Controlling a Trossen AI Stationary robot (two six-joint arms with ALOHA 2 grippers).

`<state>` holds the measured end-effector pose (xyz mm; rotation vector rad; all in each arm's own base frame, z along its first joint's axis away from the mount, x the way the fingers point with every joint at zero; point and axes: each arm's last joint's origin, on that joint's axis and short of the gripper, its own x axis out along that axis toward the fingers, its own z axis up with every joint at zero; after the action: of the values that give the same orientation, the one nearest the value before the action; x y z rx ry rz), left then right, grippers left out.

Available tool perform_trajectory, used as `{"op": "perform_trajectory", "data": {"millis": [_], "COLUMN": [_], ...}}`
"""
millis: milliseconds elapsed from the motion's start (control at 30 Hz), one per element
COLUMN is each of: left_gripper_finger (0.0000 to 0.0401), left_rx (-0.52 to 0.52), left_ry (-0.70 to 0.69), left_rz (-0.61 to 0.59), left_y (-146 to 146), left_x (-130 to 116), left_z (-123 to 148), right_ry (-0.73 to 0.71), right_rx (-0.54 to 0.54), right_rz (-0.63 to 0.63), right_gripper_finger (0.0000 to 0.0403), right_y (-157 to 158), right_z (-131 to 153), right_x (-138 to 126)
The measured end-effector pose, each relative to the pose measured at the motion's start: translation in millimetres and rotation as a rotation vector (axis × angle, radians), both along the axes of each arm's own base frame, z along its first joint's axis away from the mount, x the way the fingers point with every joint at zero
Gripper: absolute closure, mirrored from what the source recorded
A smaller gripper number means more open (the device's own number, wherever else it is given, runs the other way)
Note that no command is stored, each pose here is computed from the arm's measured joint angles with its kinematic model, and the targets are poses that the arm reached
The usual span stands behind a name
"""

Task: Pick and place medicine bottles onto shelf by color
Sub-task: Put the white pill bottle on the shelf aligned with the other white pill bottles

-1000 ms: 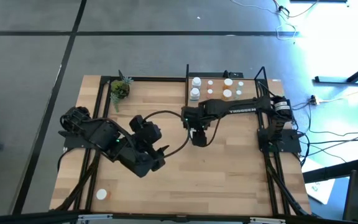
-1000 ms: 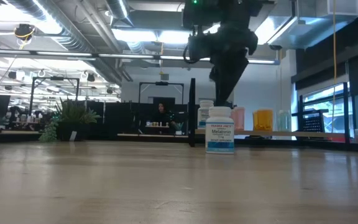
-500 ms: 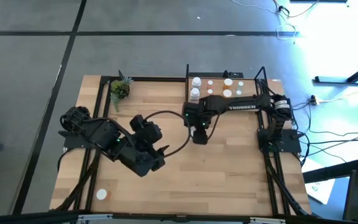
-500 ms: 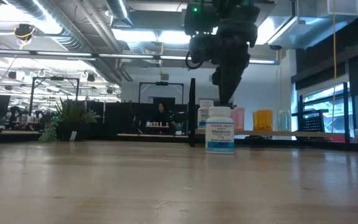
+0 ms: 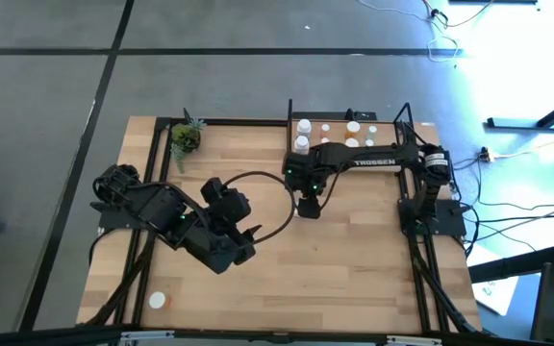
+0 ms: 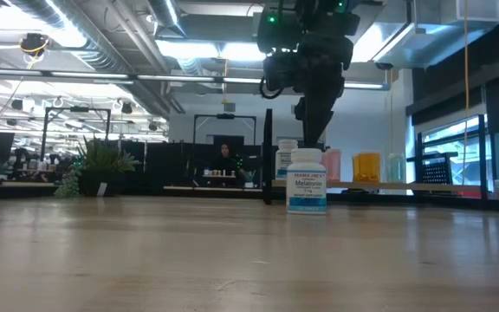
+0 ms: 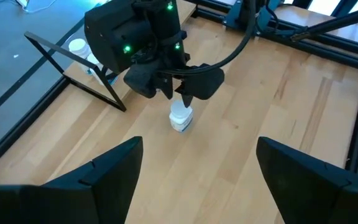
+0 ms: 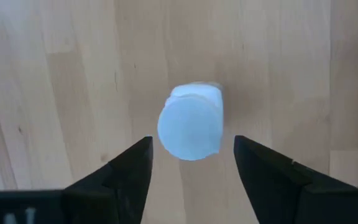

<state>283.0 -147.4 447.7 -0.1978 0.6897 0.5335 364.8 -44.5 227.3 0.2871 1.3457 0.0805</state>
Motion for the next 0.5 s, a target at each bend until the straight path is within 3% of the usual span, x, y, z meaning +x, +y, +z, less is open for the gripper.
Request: {"op": "perform_trajectory", "data": {"millis": [500], "left_gripper_finger": [0.0092], "left_rx": [0.000], "left_ry": [0.000], "left_rz": [0.000], "left_y": [0], "left_x": [0], "left_z": [0], "right_ry": [-0.025], "right_rx": [-0.059], "right_rz": [-0.018], "right_gripper_finger": [0.0162], "right_y": [14], "right_z": [0], "right_x": [5]}}
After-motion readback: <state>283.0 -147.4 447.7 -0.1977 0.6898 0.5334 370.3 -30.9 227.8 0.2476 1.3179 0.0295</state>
